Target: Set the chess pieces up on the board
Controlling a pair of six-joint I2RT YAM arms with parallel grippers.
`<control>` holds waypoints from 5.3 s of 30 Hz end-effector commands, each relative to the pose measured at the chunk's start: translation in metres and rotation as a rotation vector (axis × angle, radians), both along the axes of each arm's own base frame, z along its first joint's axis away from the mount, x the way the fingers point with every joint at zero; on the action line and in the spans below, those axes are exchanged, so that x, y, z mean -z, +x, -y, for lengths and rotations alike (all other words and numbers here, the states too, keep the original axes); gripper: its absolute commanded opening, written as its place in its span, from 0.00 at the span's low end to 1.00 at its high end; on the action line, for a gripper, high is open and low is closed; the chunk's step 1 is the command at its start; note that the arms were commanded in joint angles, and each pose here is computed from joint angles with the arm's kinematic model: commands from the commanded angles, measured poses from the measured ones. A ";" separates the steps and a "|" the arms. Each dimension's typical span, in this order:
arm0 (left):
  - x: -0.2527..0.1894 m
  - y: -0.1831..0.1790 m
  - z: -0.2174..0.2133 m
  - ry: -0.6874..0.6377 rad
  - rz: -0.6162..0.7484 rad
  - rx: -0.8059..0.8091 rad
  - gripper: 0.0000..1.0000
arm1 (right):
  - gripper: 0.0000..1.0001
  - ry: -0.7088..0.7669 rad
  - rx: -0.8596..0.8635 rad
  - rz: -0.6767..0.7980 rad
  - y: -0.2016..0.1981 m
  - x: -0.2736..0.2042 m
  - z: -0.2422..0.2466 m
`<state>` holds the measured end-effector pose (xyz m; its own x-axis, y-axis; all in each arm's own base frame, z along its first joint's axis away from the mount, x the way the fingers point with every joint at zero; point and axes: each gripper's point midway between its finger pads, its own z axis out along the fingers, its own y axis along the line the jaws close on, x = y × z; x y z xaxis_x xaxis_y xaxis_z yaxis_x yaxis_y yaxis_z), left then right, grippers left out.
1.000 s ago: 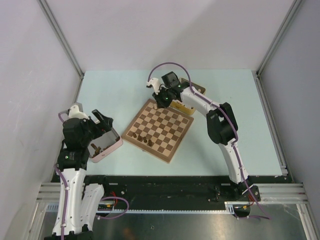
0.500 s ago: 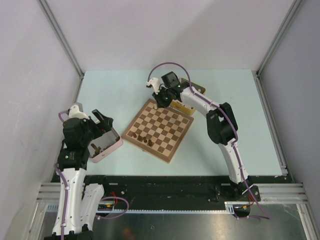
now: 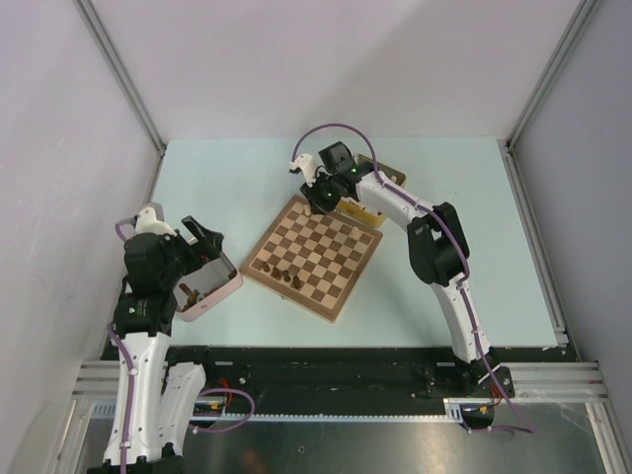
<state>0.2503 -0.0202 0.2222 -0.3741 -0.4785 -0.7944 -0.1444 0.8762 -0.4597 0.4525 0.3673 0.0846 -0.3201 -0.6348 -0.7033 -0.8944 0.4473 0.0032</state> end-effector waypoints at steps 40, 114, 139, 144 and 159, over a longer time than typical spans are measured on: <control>-0.018 0.000 0.025 -0.083 0.037 0.124 0.99 | 0.48 -0.043 0.454 0.048 0.125 -0.037 0.207; -0.014 0.000 0.025 -0.085 0.029 0.121 1.00 | 0.13 0.106 0.010 0.017 -0.011 -0.061 0.052; -0.010 -0.001 0.024 -0.083 0.026 0.117 1.00 | 0.15 0.039 -0.028 0.029 -0.021 -0.040 0.038; -0.011 -0.001 0.024 -0.084 0.029 0.117 1.00 | 0.15 0.032 -0.032 0.034 -0.021 -0.039 0.038; -0.011 -0.002 0.024 -0.084 0.029 0.117 1.00 | 0.16 0.005 -0.035 0.046 -0.017 -0.028 0.030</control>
